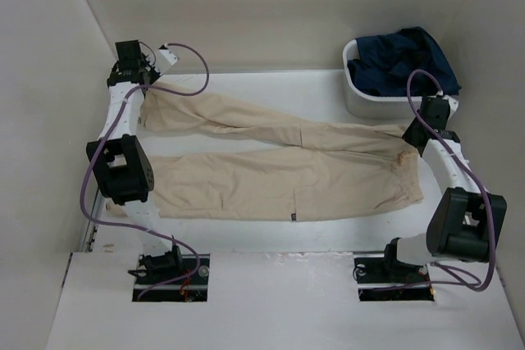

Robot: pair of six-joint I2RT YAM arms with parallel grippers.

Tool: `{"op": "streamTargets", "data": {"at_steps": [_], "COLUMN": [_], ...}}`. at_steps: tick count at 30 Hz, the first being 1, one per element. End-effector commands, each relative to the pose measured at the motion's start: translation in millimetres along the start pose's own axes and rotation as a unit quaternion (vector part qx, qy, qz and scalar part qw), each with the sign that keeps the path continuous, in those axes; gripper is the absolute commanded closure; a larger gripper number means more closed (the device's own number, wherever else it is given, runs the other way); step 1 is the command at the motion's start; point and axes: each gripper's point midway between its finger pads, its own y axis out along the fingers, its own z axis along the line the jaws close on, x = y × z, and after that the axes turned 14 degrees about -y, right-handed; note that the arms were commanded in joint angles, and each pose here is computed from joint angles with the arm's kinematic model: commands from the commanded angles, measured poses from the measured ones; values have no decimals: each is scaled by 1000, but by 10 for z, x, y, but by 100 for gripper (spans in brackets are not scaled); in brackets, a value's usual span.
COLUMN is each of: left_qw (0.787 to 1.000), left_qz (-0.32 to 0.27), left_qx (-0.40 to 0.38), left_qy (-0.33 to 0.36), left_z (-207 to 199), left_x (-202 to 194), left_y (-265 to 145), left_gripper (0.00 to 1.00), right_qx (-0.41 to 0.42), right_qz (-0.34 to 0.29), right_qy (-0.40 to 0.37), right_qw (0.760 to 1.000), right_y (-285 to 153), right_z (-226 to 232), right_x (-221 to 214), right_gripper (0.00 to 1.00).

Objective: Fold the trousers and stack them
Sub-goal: Flatten the trousers out

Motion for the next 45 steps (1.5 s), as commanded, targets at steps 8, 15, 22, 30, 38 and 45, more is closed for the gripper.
{"op": "streamTargets", "data": {"at_steps": [8,15,22,30,38,45], "left_qw": [997,996,994,943,938,939], "left_qz": [-9,21,-33,135,130,133], "left_qx": [47,61,-51,-213,-230,-215], "left_qy": [60,67,92,217,226,232], "left_z": [134,-142,-174,-821,-1098,-1189], "left_x": [212,199,139,-1267,-1262,-1343], "left_y": [118,1263,342,91,424,686], "left_gripper": [89,47,34,41,39,38], "right_qx": [-3,19,40,50,46,41], "right_qz": [-17,5,15,-1,2,6], "right_qy": [12,7,-6,0,7,11], "right_qw": [1000,1000,999,999,999,999], "right_y": [-52,2,-24,-81,-119,-103], "right_z": [-108,135,354,401,309,274], "right_x": [-31,-150,-254,-183,-276,-298], "right_gripper": [100,100,100,100,100,100]}}
